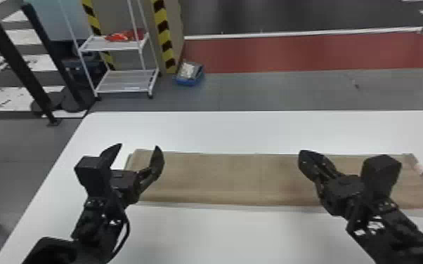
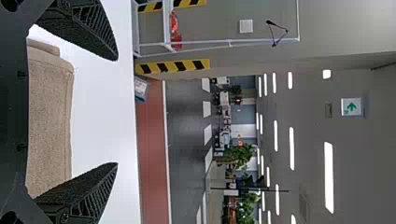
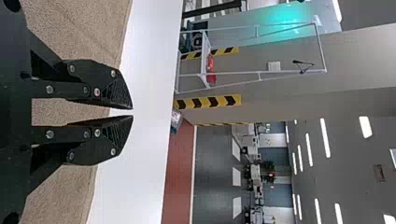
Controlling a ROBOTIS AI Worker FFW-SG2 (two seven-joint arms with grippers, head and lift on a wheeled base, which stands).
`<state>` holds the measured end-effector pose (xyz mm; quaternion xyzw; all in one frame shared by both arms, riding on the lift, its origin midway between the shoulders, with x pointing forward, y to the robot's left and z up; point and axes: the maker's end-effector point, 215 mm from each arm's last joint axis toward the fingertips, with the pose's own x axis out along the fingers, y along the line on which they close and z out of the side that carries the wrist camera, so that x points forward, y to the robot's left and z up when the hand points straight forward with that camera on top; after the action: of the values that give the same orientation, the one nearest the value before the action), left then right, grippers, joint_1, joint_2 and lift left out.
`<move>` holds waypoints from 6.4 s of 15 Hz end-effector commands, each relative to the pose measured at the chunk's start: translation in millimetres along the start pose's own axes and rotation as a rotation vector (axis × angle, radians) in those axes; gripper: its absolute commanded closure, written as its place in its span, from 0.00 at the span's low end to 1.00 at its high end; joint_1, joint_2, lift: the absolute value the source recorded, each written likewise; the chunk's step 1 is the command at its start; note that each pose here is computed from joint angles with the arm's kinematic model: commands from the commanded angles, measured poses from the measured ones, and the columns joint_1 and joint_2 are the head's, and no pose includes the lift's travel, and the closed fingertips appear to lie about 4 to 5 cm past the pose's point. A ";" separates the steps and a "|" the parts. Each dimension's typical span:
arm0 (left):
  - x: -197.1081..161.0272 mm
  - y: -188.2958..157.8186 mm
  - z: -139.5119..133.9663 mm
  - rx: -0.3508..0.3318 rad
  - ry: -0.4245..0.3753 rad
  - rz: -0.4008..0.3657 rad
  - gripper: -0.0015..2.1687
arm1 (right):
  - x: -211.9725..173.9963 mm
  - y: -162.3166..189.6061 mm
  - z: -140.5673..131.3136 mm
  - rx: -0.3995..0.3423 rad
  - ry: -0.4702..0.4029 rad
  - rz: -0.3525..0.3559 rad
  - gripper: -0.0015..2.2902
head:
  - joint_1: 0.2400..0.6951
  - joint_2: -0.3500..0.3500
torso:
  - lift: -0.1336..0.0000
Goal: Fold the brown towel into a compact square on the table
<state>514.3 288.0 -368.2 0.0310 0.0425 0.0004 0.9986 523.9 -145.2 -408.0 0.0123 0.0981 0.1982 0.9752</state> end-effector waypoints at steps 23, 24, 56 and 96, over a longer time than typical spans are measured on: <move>12.4 52.9 -109.7 -0.032 0.527 0.008 0.31 | 13.7 44.1 -26.3 -0.057 0.027 0.078 0.93 | 1.00 0.86 | 0.07; 12.7 53.9 -108.1 -0.042 0.523 0.008 0.31 | 14.0 45.6 -25.4 -0.056 0.025 0.080 0.93 | 1.00 0.86 | 0.07; 4.0 -330.1 -12.7 -0.095 0.403 -0.381 0.00 | -164.1 -159.6 25.8 -0.022 -0.178 -0.272 0.02 | 1.00 0.00 | 0.07; -0.8 -69.7 11.6 0.038 0.087 -0.022 0.03 | -8.8 18.0 28.7 0.007 0.042 -0.061 0.63 | 1.00 0.66 | 0.07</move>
<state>513.6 216.2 -365.7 0.0489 0.0901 -0.0107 0.9947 510.0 -118.0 -397.3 0.0043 0.1378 0.1785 0.9742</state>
